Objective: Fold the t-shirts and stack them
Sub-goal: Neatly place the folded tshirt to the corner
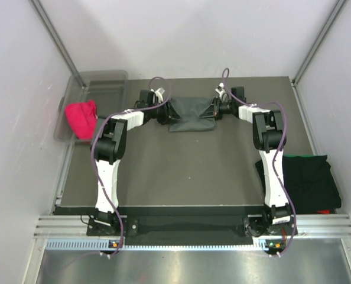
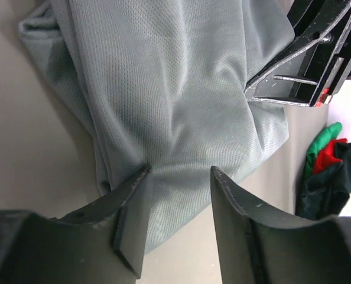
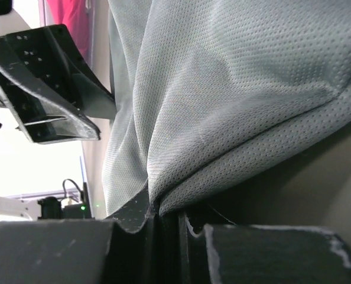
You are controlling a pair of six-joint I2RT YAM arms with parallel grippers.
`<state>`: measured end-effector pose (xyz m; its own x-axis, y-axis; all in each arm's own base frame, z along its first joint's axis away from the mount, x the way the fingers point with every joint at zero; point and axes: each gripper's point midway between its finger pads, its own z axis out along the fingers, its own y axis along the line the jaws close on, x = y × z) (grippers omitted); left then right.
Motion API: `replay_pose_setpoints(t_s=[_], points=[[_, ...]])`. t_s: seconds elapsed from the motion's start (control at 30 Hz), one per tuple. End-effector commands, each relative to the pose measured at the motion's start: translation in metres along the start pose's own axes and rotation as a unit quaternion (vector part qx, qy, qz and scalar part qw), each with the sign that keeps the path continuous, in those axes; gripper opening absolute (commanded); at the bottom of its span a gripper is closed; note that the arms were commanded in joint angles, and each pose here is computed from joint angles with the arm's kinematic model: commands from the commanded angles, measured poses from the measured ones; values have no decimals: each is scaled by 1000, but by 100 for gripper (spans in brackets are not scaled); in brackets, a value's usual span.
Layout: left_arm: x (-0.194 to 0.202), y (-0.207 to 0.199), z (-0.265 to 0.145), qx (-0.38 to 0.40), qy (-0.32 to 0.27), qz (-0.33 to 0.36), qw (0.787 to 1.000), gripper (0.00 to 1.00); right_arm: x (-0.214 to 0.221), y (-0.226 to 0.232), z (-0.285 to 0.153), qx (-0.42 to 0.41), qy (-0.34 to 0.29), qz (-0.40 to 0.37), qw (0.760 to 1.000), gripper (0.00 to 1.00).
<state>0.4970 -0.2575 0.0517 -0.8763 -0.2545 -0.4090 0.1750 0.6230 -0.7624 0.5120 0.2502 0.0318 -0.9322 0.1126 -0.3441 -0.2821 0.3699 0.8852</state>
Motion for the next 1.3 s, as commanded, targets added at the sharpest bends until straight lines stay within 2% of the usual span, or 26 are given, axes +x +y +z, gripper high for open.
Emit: replay_pose_setpoints(t_s=[0.0, 0.07, 0.1, 0.23, 0.33, 0.37, 0.43, 0.47, 0.57, 0.63, 0.67, 0.87, 1.03, 1.2, 1.27], points=[[-31, -27, -31, -6, -58, 57, 997, 50, 17, 17, 2, 1, 23, -21, 1000, 0], [-44, -29, -45, -36, -81, 90, 992, 52, 17, 23, -4, 11, 25, -48, 998, 0], [-56, -45, -61, -34, -103, 120, 987, 53, 19, 34, -11, 15, 28, -52, 998, 0], [-73, -69, -103, -37, -142, 140, 979, 54, 33, 57, -29, 25, 46, -68, 996, 0], [-86, -88, -133, -38, -176, 161, 970, 55, 63, 72, -46, 33, 77, -64, 994, 0], [-90, -91, -141, -41, -184, 167, 968, 55, 72, 72, -51, 34, 90, -87, 992, 0], [-98, -101, -160, -47, -203, 179, 962, 56, 104, 79, -66, 48, 129, -67, 988, 0], [-101, -108, -168, -45, -210, 183, 959, 56, 121, 72, -74, 59, 148, -87, 983, 0], [-105, -115, -184, -46, -226, 190, 954, 56, 167, 76, -107, 91, 215, -85, 969, 0], [-105, -118, -190, -48, -231, 194, 952, 56, 180, 83, -125, 91, 235, -113, 961, 0], [-106, -122, -195, -46, -237, 197, 950, 56, 190, 83, -135, 94, 243, -102, 960, 0], [-105, -132, -208, -44, -253, 205, 944, 56, 207, 103, -181, 148, 224, -162, 950, 0], [-103, -137, -217, -44, -263, 208, 941, 57, 196, 127, -205, 212, 160, -233, 935, 0], [-104, -142, -229, -50, -278, 215, 935, 57, 205, 135, -233, 272, 134, -263, 916, 0], [-104, -144, -233, -52, -283, 218, 933, 57, 199, 145, -250, 309, 109, -289, 899, 0]])
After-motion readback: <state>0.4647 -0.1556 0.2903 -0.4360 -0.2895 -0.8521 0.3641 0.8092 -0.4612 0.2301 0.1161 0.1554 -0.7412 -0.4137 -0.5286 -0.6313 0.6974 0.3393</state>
